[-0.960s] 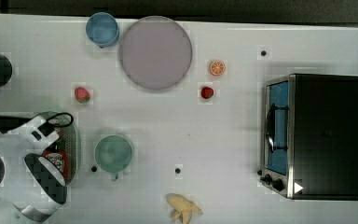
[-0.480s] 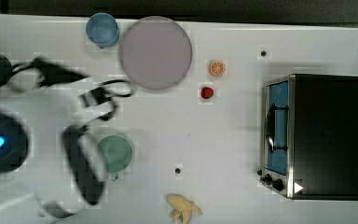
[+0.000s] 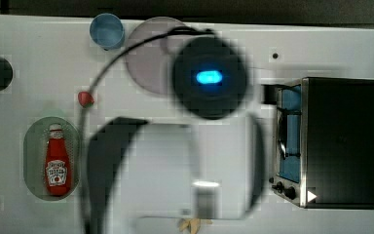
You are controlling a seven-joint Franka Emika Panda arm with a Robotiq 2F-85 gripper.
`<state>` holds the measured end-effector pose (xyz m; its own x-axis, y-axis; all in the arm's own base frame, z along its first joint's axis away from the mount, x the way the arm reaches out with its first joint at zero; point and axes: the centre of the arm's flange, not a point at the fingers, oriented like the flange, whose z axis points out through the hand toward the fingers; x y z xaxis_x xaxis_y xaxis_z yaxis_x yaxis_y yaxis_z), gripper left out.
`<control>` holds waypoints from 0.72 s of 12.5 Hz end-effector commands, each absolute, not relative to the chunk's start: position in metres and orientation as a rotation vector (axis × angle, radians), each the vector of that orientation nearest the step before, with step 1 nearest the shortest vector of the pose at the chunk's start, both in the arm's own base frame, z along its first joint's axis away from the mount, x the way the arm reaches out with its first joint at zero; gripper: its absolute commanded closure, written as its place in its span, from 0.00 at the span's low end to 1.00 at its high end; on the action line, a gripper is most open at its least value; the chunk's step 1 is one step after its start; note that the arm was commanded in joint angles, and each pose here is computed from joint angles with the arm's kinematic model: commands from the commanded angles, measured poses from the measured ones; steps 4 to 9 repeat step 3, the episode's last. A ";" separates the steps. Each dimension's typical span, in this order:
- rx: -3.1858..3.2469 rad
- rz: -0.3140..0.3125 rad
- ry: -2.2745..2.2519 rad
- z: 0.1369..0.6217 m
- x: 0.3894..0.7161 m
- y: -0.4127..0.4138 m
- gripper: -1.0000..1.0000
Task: Pick Ketchup from the table and place it in strainer.
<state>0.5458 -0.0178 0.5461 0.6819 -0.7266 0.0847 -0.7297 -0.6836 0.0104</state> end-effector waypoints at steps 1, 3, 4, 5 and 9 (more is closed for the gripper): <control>2.901 0.076 -1.180 0.575 0.541 -0.020 0.00; 2.859 0.011 -1.249 0.576 0.535 -0.030 0.00; 2.859 0.011 -1.249 0.576 0.535 -0.030 0.00; 2.859 0.011 -1.249 0.576 0.535 -0.030 0.00; 2.859 0.011 -1.249 0.576 0.535 -0.030 0.00</control>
